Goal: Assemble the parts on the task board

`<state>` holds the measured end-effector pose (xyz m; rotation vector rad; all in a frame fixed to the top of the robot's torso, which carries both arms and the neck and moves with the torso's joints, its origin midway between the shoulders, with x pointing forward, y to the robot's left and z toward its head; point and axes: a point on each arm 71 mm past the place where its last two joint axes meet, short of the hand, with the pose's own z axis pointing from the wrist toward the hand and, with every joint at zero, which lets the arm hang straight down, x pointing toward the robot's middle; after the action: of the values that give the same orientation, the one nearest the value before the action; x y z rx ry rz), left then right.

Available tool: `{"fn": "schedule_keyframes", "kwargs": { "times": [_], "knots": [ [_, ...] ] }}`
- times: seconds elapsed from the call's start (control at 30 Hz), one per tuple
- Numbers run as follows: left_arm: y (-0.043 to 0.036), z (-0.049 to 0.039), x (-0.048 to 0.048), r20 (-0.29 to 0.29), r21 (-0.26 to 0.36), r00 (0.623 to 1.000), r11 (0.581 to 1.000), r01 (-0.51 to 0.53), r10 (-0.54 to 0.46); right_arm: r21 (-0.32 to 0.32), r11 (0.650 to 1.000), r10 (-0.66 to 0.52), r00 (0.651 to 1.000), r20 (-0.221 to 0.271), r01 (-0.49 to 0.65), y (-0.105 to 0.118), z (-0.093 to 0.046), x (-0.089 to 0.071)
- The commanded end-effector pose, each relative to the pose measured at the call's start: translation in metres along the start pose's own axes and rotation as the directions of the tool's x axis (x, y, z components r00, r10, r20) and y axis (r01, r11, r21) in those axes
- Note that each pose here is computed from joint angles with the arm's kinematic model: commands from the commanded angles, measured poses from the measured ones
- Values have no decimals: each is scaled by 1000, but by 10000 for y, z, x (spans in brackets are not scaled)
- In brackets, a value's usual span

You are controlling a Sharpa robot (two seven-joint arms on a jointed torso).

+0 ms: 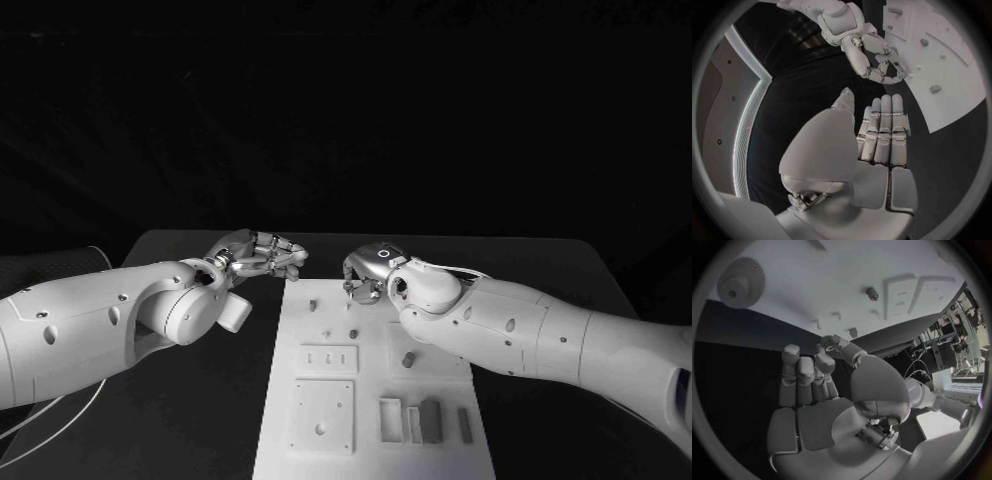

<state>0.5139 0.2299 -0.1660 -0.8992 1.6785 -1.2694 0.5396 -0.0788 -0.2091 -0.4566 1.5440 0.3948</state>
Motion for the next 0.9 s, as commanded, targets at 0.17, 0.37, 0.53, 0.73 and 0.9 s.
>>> {"fn": "schedule_keyframes", "kwargs": {
  "times": [0.17,0.37,0.53,0.73,0.9],
  "knots": [
    [-27,4,23,-14,15,1000,1000,0,0,24,999,-33,999,5,32,-19,29,7],
    [-31,19,40,-19,15,1000,1000,0,0,34,999,-41,999,1,41,-44,42,19],
    [-31,18,45,-22,14,1000,1000,1,0,29,999,-42,999,0,42,-19,35,25],
    [-29,23,38,-20,12,1000,1000,0,0,19,999,-37,999,-12,37,-4,25,42],
    [-27,31,35,-19,11,1000,1000,-1,1,14,999,-33,999,-21,34,-2,22,50]
  ]
}}
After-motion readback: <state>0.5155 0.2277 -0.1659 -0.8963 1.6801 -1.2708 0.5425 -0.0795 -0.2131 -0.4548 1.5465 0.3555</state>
